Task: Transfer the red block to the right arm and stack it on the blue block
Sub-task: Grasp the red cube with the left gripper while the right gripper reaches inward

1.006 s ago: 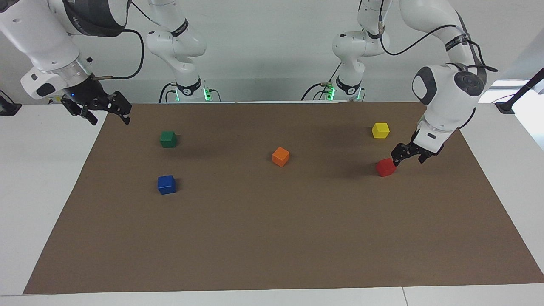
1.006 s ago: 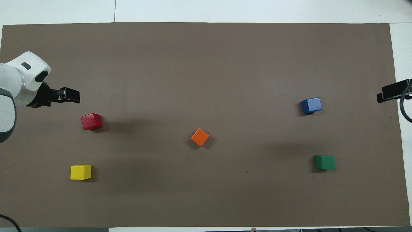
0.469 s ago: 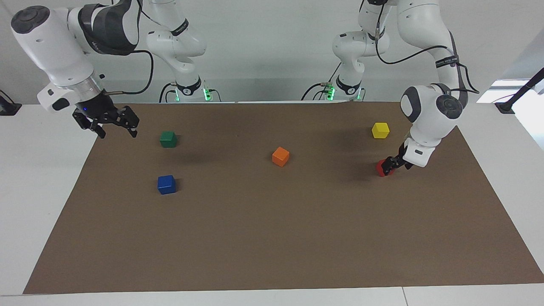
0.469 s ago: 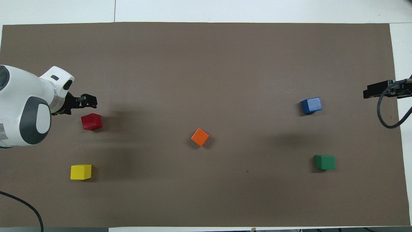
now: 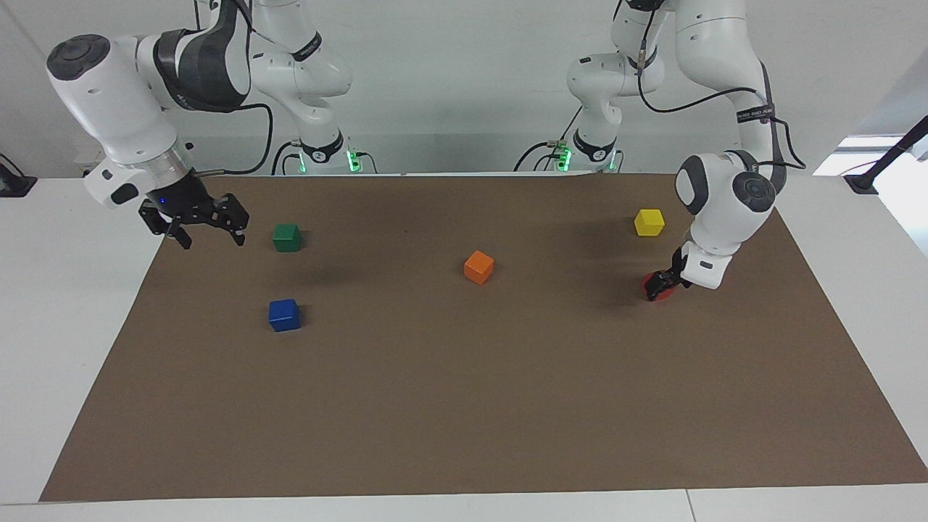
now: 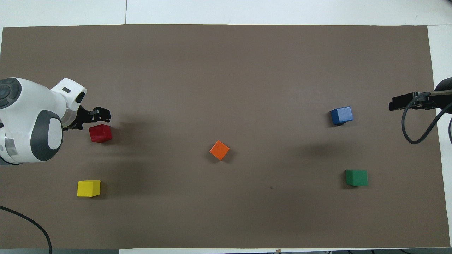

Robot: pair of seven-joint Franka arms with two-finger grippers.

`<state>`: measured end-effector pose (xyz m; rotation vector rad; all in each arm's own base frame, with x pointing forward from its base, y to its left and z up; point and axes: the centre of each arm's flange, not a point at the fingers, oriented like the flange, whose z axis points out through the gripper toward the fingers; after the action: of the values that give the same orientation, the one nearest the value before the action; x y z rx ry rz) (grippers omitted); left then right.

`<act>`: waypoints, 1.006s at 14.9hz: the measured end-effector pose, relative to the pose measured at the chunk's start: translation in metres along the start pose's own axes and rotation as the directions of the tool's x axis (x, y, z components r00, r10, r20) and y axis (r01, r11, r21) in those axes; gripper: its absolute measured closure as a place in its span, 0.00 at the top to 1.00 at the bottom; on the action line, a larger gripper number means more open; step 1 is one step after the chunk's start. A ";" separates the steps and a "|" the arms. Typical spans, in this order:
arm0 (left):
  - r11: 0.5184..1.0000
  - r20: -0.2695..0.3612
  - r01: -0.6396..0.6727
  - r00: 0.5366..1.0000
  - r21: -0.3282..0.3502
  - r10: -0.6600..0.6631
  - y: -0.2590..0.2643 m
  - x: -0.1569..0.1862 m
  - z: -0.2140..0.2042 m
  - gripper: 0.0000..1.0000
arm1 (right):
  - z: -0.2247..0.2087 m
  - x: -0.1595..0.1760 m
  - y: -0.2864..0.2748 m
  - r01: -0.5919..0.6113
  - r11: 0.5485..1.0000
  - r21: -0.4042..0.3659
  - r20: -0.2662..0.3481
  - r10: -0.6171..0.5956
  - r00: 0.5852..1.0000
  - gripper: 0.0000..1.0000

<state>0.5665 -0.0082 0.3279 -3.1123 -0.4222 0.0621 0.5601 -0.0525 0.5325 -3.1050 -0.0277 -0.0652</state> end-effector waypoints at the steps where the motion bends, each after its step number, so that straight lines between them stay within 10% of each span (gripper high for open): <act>1: 1.000 0.000 0.009 1.000 0.000 -0.009 0.000 0.000 0.000 1.00 | 0.001 0.000 0.000 -0.002 1.000 0.006 0.002 0.002 1.000 1.00; 9: 1.000 0.015 0.017 1.000 0.004 -0.017 0.000 -0.005 0.007 1.00 | 0.038 0.016 -0.020 -0.043 0.931 0.363 0.008 0.043 0.999 1.00; 11: 1.000 0.019 0.014 1.000 0.006 -0.014 0.001 -0.007 0.009 1.00 | 0.045 0.019 -0.021 -0.021 0.856 0.516 -0.017 0.035 0.999 1.00; 15: 1.000 0.026 -0.002 1.000 0.008 0.002 0.010 -0.011 0.012 0.54 | 0.058 0.016 -0.025 -0.029 0.598 0.801 -0.008 0.059 0.998 1.00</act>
<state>0.5576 -0.0205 0.3162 -3.1072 -0.4179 0.1043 0.5780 -0.0251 0.4765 -2.1744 0.0186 -0.0762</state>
